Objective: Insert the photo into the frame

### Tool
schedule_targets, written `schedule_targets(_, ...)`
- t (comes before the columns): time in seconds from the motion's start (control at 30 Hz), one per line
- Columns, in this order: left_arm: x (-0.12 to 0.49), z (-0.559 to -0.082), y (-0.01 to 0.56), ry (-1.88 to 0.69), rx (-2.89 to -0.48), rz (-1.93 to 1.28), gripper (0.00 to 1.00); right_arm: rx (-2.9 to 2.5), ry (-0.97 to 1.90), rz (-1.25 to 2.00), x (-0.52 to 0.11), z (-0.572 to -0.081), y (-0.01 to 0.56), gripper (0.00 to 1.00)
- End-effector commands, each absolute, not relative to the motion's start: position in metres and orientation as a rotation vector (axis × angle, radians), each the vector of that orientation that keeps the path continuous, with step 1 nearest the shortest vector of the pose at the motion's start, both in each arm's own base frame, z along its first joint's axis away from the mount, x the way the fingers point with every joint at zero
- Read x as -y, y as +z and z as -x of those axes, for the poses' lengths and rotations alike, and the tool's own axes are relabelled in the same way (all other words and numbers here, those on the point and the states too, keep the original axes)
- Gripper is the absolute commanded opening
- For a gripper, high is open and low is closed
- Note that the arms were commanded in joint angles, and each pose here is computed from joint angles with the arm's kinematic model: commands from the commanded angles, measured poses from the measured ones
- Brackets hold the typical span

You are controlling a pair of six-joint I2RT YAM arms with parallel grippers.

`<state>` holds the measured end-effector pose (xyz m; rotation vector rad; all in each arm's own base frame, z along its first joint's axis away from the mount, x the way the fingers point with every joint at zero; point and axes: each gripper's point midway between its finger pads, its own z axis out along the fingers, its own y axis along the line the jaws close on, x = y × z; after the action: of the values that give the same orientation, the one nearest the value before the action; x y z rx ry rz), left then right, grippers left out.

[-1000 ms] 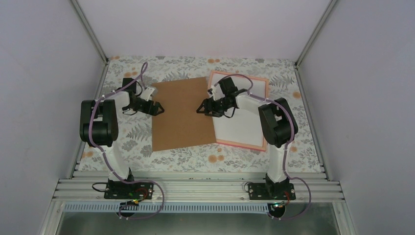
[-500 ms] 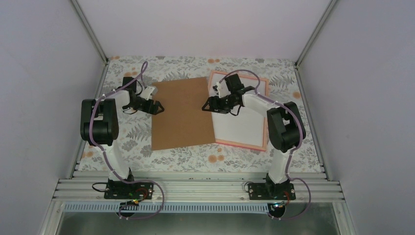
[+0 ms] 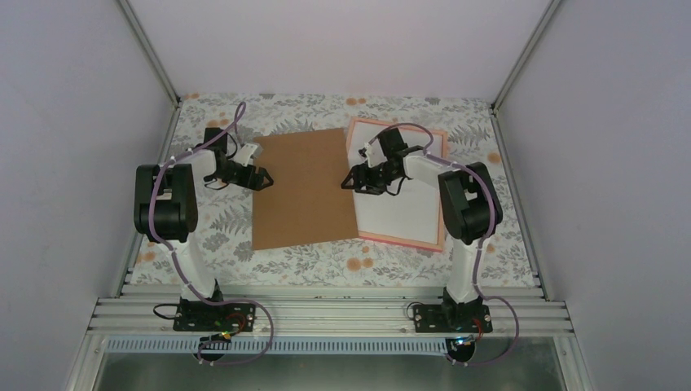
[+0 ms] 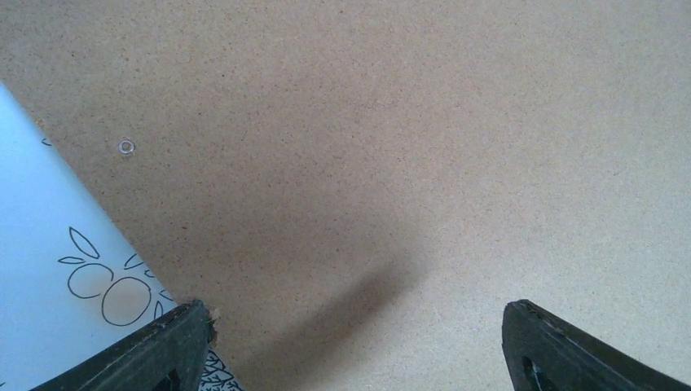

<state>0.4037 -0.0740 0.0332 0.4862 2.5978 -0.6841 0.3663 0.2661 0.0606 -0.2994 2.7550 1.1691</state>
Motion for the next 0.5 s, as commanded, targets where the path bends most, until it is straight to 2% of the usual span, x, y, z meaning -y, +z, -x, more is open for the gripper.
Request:
schedule_targets(0.0,0.071,-0.381,0.006,-0.689,-2.718,-0.43,0.9,-2.76,1.276,0.261,-0.273,-0.369,0.061,0.66)
schedule_targets(0.27,0.071,-0.381,0.007,-0.689,-2.716,-0.431,0.9,-2.758,1.408,0.241,-0.284,-0.368,0.059,0.57)
schedule_targets(0.47,0.073,-0.382,0.008,-0.704,-2.709,-0.437,0.9,-2.728,1.536,0.235,-0.293,-0.367,0.067,0.47)
